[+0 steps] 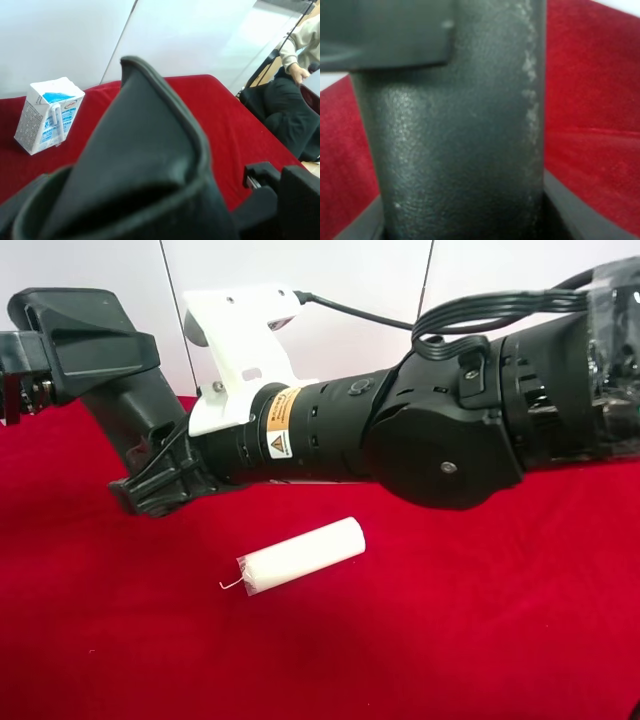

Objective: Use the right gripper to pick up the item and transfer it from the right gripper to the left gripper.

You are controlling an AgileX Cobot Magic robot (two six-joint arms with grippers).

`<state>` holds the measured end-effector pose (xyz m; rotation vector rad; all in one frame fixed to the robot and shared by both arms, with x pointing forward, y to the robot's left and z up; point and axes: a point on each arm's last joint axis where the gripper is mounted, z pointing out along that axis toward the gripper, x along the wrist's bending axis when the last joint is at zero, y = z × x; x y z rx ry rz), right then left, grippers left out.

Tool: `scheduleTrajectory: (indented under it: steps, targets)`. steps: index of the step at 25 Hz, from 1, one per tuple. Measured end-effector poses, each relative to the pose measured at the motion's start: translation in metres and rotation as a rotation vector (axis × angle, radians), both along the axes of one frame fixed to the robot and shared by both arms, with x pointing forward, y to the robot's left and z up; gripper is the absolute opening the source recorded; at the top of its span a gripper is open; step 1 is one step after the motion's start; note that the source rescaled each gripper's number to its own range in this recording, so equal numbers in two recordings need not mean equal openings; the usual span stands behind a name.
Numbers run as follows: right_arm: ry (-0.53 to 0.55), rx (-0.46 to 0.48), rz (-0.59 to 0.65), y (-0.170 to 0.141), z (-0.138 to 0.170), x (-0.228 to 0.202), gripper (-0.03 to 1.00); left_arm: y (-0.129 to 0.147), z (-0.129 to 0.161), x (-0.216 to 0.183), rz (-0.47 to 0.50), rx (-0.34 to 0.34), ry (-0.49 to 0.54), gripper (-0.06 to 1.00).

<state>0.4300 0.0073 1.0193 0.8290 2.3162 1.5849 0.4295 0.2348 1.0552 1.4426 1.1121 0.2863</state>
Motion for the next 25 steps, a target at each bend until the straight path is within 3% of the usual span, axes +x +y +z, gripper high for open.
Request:
scheduleTrajectory:
  steps: [3, 6, 9, 12, 13, 25]
  targets:
    - [0.001, 0.000, 0.001, 0.0002, -0.0001, -0.0003, 0.00, 0.0000, 0.0000, 0.0000, 0.000, 0.000, 0.000, 0.79]
    - [0.007, 0.004, -0.003, 0.0002, -0.0001, -0.0003, 0.00, 0.0000, 0.0001, 0.0000, 0.000, -0.001, 0.000, 0.70]
    - [0.021, 0.012, -0.010, 0.0002, -0.0001, -0.0003, 0.00, 0.0000, 0.0001, 0.0000, 0.000, -0.001, 0.000, 0.46]
    - [0.024, 0.014, -0.011, 0.0002, -0.0001, -0.0003, 0.00, 0.0000, 0.0003, 0.0002, 0.003, -0.006, 0.000, 0.11]
    - [0.026, 0.015, -0.012, 0.0002, -0.0001, -0.0003, 0.00, 0.0000, 0.0004, 0.0002, 0.003, -0.007, 0.000, 0.05]
    - [0.030, 0.018, -0.014, 0.0002, -0.0001, -0.0003, 0.00, 0.0001, 0.0004, 0.0002, 0.004, -0.008, 0.000, 0.04]
